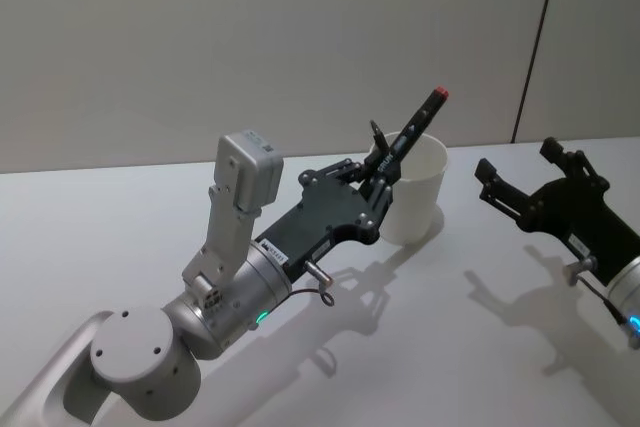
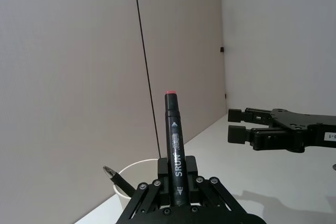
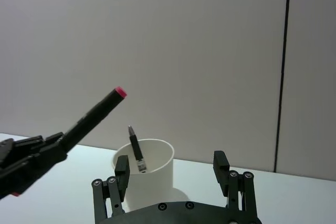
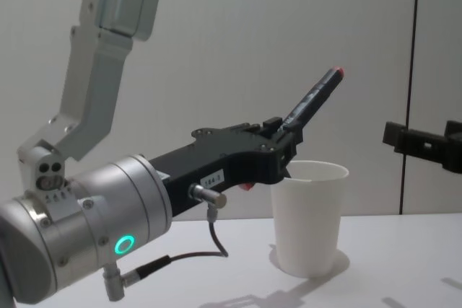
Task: Place the pen into the pen holder.
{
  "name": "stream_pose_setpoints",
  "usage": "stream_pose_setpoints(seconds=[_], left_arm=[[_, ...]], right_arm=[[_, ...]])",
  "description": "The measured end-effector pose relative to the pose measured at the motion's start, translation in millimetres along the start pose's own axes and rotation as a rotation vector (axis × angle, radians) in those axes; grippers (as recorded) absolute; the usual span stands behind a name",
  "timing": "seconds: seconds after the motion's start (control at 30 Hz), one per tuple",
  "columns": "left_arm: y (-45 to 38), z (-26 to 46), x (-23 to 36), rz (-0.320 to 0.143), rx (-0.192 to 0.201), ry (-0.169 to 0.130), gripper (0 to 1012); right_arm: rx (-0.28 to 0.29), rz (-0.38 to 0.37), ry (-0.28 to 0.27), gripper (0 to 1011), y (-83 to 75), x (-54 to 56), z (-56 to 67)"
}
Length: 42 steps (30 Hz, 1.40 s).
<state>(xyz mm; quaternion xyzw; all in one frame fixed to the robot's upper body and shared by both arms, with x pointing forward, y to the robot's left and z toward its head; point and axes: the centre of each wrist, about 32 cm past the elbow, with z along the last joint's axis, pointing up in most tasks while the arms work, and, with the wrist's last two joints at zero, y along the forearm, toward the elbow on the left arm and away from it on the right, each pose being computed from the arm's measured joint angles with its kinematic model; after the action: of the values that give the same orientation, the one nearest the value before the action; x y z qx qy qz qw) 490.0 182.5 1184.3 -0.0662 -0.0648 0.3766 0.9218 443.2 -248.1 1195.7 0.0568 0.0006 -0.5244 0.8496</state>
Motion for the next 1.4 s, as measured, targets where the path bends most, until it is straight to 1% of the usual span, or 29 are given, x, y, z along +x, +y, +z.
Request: stream_pose_setpoints(seconds=[0.17, 0.23, 0.27, 0.3, 0.43, 0.47, 0.5, 0.53, 0.6, 0.63, 0.7, 0.73, 0.83, 0.87, 0.93, 0.97, 1.07, 1.13, 1.17, 1.27, 1.33, 1.37, 1.4], left_arm=[[0.0, 0.0, 0.0, 0.001, 0.001, -0.001, 182], [0.0, 0.0, 0.0, 0.002, 0.001, -0.001, 182], [0.0, 0.0, 0.0, 0.002, 0.001, -0.001, 182], [0.0, 0.0, 0.0, 0.002, 0.001, -0.001, 183], [0.0, 0.0, 0.0, 0.003, 0.002, -0.001, 182], [0.0, 0.0, 0.0, 0.003, 0.002, -0.001, 183], [0.0, 0.0, 0.0, 0.003, 0.002, -0.001, 182], [0.0, 0.0, 0.0, 0.003, 0.002, -0.001, 182], [0.0, 0.0, 0.0, 0.003, 0.002, -0.002, 182], [0.0, 0.0, 0.0, 0.003, 0.003, -0.002, 182], [0.0, 0.0, 0.0, 0.003, 0.003, -0.002, 182], [0.0, 0.0, 0.0, 0.004, 0.003, -0.002, 182], [0.0, 0.0, 0.0, 0.004, 0.003, -0.002, 183], [0.0, 0.0, 0.0, 0.004, 0.003, -0.002, 182], [0.0, 0.0, 0.0, 0.004, 0.003, -0.002, 182], [0.0, 0.0, 0.0, 0.004, 0.003, -0.002, 182], [0.0, 0.0, 0.0, 0.004, 0.003, -0.002, 182], [0.0, 0.0, 0.0, 0.004, 0.002, -0.002, 183], [0.0, 0.0, 0.0, 0.004, 0.002, -0.002, 182], [0.0, 0.0, 0.0, 0.004, 0.002, -0.002, 182], [0.0, 0.0, 0.0, 0.004, 0.002, -0.002, 182], [0.0, 0.0, 0.0, 0.004, 0.002, -0.002, 183], [0.0, 0.0, 0.0, 0.004, 0.002, -0.002, 182]], right_arm=[[0.002, 0.036, 0.065, 1002, -1.1, 3.0, 2.6], [0.0, 0.057, 0.115, 1002, -1.4, 5.0, 4.0], [0.0, 0.057, 0.115, 1001, -1.4, 5.0, 4.0], [0.0, 0.062, 0.127, 1002, -1.4, 5.4, 4.4], [0.0, 0.089, 0.205, 1001, 0.1, 8.8, 7.3], [-0.002, 0.096, 0.235, 1001, 1.0, 10.0, 7.8], [-0.002, 0.096, 0.235, 1001, 1.0, 10.0, 7.8], [-0.003, 0.104, 0.261, 1001, 2.3, 11.5, 8.3], [-0.005, 0.11, 0.288, 1002, 3.6, 13.0, 8.7], [-0.009, 0.118, 0.321, 1001, 5.3, 14.2, 8.8], [-0.01, 0.122, 0.348, 1001, 7.5, 16.1, 9.1], [-0.013, 0.129, 0.377, 1001, 9.9, 17.6, 9.3], [-0.022, 0.138, 0.426, 1001, 14.3, 20.8, 9.0], [-0.029, 0.147, 0.457, 1002, 17.4, 22.8, 8.9], [-0.034, 0.156, 0.482, 1001, 20.6, 24.9, 8.7], [-0.04, 0.166, 0.506, 1001, 24.4, 27.4, 8.4], [-0.052, 0.193, 0.544, 1001, 30.9, 31.5, 8.0], [-0.058, 0.208, 0.56, 1002, 34.6, 33.6, 7.6], [-0.064, 0.228, 0.576, 1001, 37.9, 35.4, 7.2], [-0.073, 0.254, 0.594, 1001, 43.2, 38.1, 6.6], [-0.085, 0.293, 0.612, 1001, 49.5, 41.4, 6.0], [-0.085, 0.293, 0.612, 1001, 49.5, 41.4, 6.0], [-0.092, 0.314, 0.62, 1001, 52.1, 42.8, 5.9]])
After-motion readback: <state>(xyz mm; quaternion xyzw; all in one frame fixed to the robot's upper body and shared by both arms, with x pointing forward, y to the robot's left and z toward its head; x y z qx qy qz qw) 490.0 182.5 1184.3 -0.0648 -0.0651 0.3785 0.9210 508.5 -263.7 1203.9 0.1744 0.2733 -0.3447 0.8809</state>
